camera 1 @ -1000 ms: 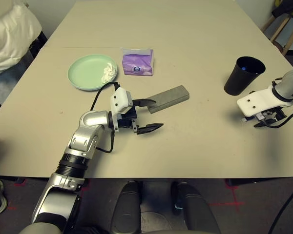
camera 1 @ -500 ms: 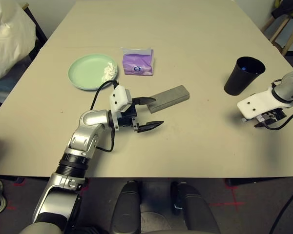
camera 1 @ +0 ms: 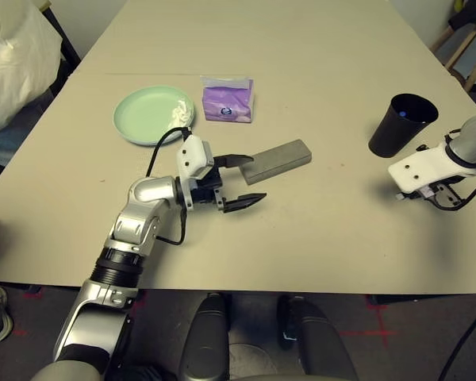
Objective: Organize and tidy the items on the table.
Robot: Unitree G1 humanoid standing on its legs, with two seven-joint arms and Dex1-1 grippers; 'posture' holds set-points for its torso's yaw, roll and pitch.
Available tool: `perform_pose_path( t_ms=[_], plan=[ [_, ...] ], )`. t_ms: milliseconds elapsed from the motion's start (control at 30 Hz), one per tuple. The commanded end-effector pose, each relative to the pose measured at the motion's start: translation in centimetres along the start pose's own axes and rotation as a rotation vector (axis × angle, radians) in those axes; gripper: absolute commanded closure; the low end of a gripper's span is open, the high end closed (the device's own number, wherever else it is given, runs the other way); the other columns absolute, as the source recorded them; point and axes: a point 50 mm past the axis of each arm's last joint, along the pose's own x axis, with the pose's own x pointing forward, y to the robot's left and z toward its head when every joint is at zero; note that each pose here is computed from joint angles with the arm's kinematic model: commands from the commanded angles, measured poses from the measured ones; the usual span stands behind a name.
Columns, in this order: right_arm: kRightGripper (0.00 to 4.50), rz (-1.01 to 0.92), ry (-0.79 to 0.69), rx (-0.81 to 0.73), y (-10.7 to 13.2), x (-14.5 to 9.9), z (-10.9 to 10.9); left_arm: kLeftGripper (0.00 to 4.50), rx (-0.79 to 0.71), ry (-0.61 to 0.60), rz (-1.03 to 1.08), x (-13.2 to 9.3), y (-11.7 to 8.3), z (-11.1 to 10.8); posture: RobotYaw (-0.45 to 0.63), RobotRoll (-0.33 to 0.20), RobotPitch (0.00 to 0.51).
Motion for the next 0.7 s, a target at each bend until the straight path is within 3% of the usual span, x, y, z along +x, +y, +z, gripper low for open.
perform_pose_path(
  t_ms=[33, 200, 333, 567, 700],
  plan=[
    [4.10, -0.023, -0.124, 0.139, -0.3, -2.0, -0.1, 0.00, 0.004, 0.009, -0.023, 0.2, 0.1, -0.2, 0.20, 0.000, 0.146],
    [4.10, -0.236, -0.349, 0.243, -2.8, -5.5, 1.2, 0.00, 0.012, -0.002, -0.030, 0.4, 0.8, 0.1, 0.18, 0.000, 0.130],
    [4.10, -0.342, -0.540, 0.313, -3.7, -6.9, 2.0, 0.00, 0.011, -0.005, -0.026, 0.3, 1.1, 0.1, 0.17, 0.000, 0.122],
    [4.10, -0.402, -0.798, 0.408, -3.2, -7.1, 2.1, 0.00, 0.018, -0.027, 0.001, 0.1, 2.0, 0.8, 0.15, 0.000, 0.099],
    [4.10, -0.499, -1.021, 0.510, -2.9, -6.5, 2.1, 0.00, 0.022, -0.057, 0.014, 0.2, 2.6, 1.4, 0.14, 0.000, 0.091]
  ],
)
